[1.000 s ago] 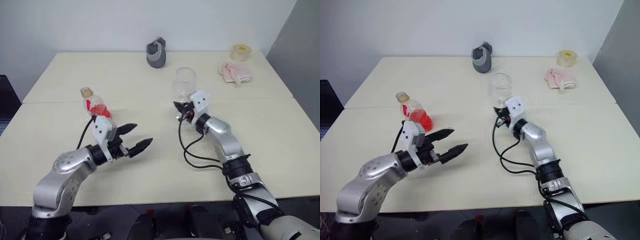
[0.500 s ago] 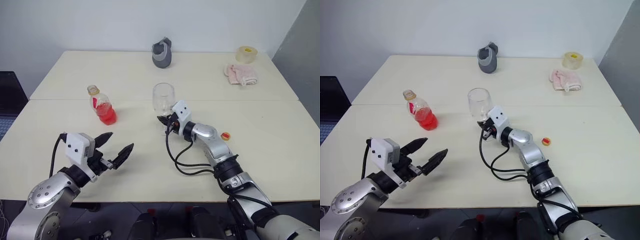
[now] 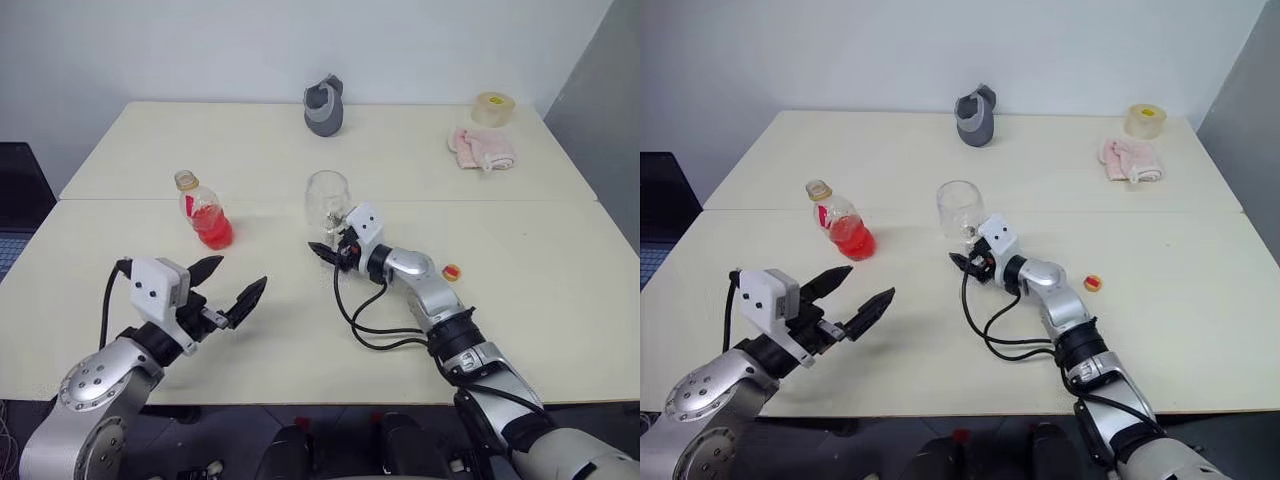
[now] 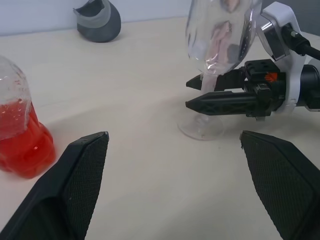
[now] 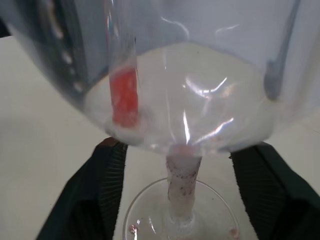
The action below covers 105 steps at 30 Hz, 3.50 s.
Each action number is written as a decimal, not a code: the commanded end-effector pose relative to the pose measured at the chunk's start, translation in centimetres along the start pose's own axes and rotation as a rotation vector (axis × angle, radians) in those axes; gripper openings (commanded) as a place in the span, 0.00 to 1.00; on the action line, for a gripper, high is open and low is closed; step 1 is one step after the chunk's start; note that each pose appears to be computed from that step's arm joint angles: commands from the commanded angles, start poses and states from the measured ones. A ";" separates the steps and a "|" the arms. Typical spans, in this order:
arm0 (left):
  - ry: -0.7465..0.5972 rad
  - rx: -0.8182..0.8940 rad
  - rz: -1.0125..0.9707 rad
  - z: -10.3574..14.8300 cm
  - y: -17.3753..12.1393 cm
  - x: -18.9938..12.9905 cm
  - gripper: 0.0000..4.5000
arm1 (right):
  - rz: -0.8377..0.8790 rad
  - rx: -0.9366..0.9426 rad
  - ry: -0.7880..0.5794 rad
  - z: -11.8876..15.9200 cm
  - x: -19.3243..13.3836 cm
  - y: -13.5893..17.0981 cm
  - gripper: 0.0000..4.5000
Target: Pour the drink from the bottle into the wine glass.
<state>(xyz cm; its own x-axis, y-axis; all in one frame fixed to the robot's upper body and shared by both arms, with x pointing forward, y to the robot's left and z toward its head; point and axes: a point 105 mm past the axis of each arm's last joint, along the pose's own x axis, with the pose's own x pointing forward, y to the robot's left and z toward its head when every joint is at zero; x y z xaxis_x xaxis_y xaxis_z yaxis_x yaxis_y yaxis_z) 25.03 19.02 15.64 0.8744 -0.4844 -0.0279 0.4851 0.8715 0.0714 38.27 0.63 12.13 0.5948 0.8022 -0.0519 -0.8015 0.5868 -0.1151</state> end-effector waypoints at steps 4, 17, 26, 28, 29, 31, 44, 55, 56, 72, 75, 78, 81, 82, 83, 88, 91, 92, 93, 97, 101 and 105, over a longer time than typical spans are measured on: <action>-0.038 0.024 -0.009 0.7 0.1 0.5 1.00 | 0.023 0.011 -0.042 1.5 -2.5 0.6 0.99; -0.016 0.008 0.251 -1.5 3.1 0.5 1.00 | -0.026 0.049 -0.009 2.1 -9.9 1.1 0.99; -0.074 0.086 0.430 -1.0 5.2 0.0 1.00 | 0.159 0.048 -0.085 5.8 -15.3 5.5 0.99; -0.080 0.103 0.389 -0.5 5.1 0.8 1.00 | 0.175 0.058 -0.116 6.8 -15.7 5.9 0.99; -0.080 0.108 0.379 -0.5 5.1 1.0 1.00 | 0.178 0.062 -0.122 7.1 -15.8 6.0 0.99; -0.070 0.133 0.359 -0.3 5.4 1.0 1.00 | 0.156 0.065 -0.148 7.7 -15.9 5.7 0.99; -0.045 0.146 0.326 0.8 9.5 2.0 1.00 | 0.043 0.054 -0.165 8.5 -16.1 4.9 0.99; -0.023 0.111 0.281 0.2 12.1 3.1 1.00 | 0.016 0.057 -0.163 8.7 -15.9 4.5 0.99; -0.022 0.109 0.271 0.1 12.0 3.3 1.00 | 0.015 0.057 -0.162 8.6 -15.9 4.4 0.99; -0.038 0.128 0.260 -0.4 14.5 5.7 1.00 | -0.022 0.078 -0.173 8.9 -15.6 3.5 0.99; -0.036 0.123 0.237 -0.7 14.6 6.5 1.00 | -0.028 0.088 -0.179 9.1 -15.4 3.5 0.99; -0.031 0.115 0.207 -1.1 14.5 7.4 1.00 | -0.032 0.091 -0.178 9.2 -15.4 3.5 0.99; -0.031 0.112 0.186 -1.3 14.2 8.1 1.00 | -0.039 0.091 -0.177 9.3 -15.4 3.4 0.99; -0.034 0.110 0.179 -1.3 14.2 8.3 1.00 | -0.042 0.091 -0.177 9.3 -15.4 3.4 0.99; -0.035 0.110 0.174 -1.3 14.1 8.5 1.00 | -0.044 0.092 -0.177 9.3 -15.4 3.4 0.99; -0.049 0.126 0.174 -1.0 14.4 9.4 1.00 | -0.049 0.092 -0.178 9.4 -15.2 3.6 0.99; -0.069 0.139 0.212 -0.5 14.9 10.0 1.00 | -0.049 0.091 -0.177 9.4 -15.2 3.6 0.99; -0.070 0.142 0.222 -0.4 15.1 10.1 1.00 | -0.049 0.091 -0.176 9.3 -15.2 3.6 0.99; -0.072 0.140 0.232 -0.4 15.2 10.2 1.00 | -0.049 0.090 -0.175 9.3 -15.2 3.6 0.99; -0.076 0.141 0.239 -0.4 15.4 10.4 1.00 | -0.050 0.091 -0.170 9.0 -15.1 3.5 0.99; -0.089 0.147 0.245 -0.2 15.6 10.5 1.00 | -0.048 0.091 -0.164 8.8 -15.1 3.6 0.99; -0.090 0.151 0.247 -0.1 15.8 10.4 1.00 | -0.038 0.086 -0.159 8.7 -15.0 3.9 0.99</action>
<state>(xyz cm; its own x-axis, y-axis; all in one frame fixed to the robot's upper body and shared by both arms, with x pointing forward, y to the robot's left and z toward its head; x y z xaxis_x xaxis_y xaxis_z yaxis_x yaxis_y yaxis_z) 41.57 27.52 14.53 0.9614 -0.2710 0.0475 0.2587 0.9491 0.1795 26.23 -8.48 20.25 0.6327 0.7703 0.0793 -0.7732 0.6340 0.0107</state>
